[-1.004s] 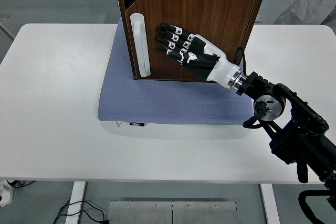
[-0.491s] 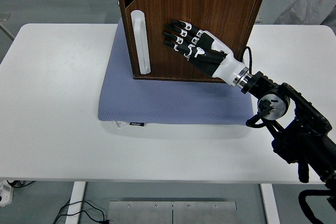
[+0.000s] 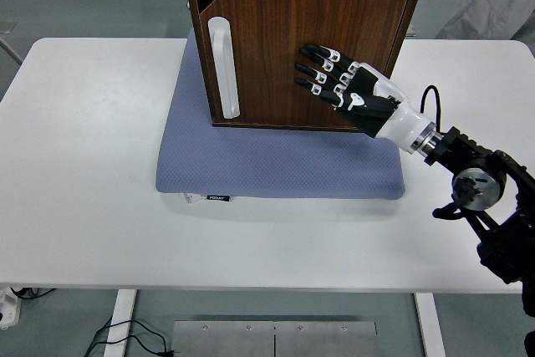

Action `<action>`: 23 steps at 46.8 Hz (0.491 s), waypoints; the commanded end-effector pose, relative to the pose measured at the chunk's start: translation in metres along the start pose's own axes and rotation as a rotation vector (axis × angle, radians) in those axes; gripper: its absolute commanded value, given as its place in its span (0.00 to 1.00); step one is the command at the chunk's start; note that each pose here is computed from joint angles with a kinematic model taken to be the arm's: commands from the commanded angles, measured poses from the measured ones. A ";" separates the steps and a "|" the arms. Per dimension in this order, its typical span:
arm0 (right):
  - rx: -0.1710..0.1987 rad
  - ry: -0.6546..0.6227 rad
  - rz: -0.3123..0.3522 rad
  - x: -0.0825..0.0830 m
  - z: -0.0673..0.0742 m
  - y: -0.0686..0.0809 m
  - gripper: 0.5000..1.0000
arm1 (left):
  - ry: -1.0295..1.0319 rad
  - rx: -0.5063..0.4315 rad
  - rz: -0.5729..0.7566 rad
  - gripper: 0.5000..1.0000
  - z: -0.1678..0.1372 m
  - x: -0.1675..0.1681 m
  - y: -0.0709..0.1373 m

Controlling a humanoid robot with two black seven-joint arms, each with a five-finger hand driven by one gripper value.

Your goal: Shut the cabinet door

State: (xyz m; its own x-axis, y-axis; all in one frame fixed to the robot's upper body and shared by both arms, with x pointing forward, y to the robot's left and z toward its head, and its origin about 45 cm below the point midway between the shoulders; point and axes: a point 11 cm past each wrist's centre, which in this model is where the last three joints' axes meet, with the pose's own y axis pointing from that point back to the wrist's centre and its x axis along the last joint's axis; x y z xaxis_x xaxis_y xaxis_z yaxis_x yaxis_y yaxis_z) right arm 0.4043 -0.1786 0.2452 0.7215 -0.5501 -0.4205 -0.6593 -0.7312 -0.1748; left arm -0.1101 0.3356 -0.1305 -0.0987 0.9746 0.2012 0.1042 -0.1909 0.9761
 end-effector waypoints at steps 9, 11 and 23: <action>-0.001 0.045 0.031 0.005 -0.012 0.047 1.00 | 0.000 0.000 0.000 1.00 0.000 0.000 0.000; -0.008 0.050 0.037 0.005 -0.011 0.054 1.00 | 0.000 0.000 0.000 1.00 0.000 0.000 0.000; -0.033 0.048 0.090 0.009 -0.002 0.091 1.00 | 0.000 0.000 -0.001 1.00 0.000 0.000 0.000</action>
State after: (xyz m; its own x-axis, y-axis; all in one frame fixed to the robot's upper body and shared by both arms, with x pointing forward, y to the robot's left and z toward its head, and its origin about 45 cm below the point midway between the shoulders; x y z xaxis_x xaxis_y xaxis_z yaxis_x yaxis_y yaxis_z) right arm 0.3561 -0.2419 0.2321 0.6836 -0.6177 -0.3886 -0.7038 -0.6990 -0.1269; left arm -0.1099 0.3355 -0.1305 -0.0986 0.9747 0.2007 0.1037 -0.1905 0.9762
